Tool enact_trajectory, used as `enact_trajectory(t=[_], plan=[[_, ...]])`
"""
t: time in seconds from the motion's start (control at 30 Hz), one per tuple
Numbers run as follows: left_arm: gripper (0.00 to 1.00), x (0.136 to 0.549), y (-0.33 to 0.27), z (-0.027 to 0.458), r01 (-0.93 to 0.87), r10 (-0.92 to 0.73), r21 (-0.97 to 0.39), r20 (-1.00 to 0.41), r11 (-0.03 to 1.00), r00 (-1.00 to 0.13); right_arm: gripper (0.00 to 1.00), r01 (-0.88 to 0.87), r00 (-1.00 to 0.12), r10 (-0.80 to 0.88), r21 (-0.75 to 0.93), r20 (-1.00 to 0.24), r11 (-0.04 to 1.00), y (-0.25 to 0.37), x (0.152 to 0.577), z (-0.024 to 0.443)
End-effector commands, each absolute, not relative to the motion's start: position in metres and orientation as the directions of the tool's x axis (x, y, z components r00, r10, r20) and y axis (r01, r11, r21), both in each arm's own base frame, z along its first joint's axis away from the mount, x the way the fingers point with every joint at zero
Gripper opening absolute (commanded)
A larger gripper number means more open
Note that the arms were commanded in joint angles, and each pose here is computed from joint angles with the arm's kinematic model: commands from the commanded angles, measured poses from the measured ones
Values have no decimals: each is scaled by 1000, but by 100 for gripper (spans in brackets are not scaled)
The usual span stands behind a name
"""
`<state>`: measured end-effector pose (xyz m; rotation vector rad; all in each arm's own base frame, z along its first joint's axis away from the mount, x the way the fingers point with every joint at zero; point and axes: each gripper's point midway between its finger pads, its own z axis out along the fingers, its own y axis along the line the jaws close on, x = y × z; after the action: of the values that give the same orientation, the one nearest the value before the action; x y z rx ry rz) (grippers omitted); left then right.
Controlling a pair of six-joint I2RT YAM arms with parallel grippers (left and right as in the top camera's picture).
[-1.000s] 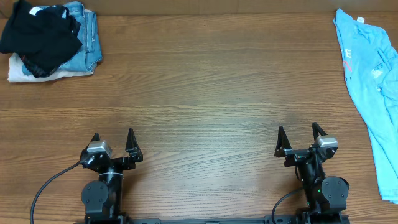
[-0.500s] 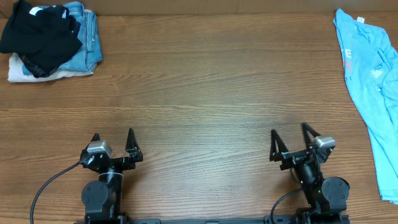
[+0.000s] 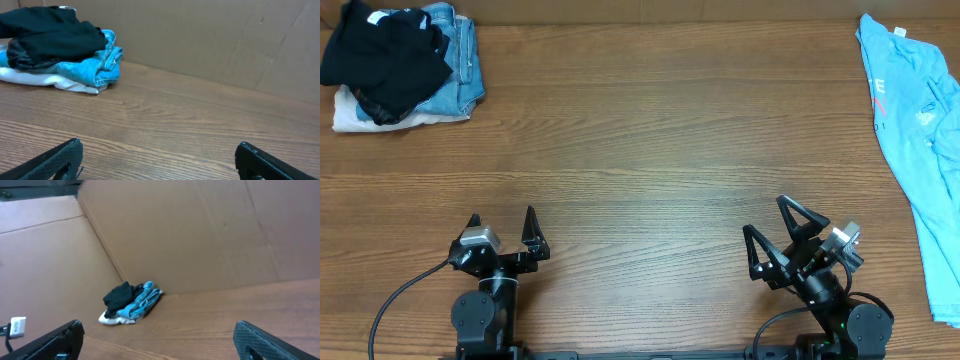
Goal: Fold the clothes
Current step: 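Reach the right gripper to the light blue T-shirt at the right edge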
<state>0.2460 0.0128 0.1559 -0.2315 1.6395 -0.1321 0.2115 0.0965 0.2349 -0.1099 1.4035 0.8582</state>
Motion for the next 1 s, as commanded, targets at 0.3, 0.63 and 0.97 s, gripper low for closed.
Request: enact_trajectory(t=[0.3,0.63,0.97], plan=[[100,246,17,156,-87,-204,-198,-977,976,-58,100,-408,65,366,310,-928,859,65,234,316],[100,246,17,156,-87,-204,-198,-977,976,-58,100,-42,-292,264,288,-919,957,25,360,312],[100,246,17,156,-87,-204,-198,-977,976,-58,100,322,-621,410,259,-668,911,-89,442,262]])
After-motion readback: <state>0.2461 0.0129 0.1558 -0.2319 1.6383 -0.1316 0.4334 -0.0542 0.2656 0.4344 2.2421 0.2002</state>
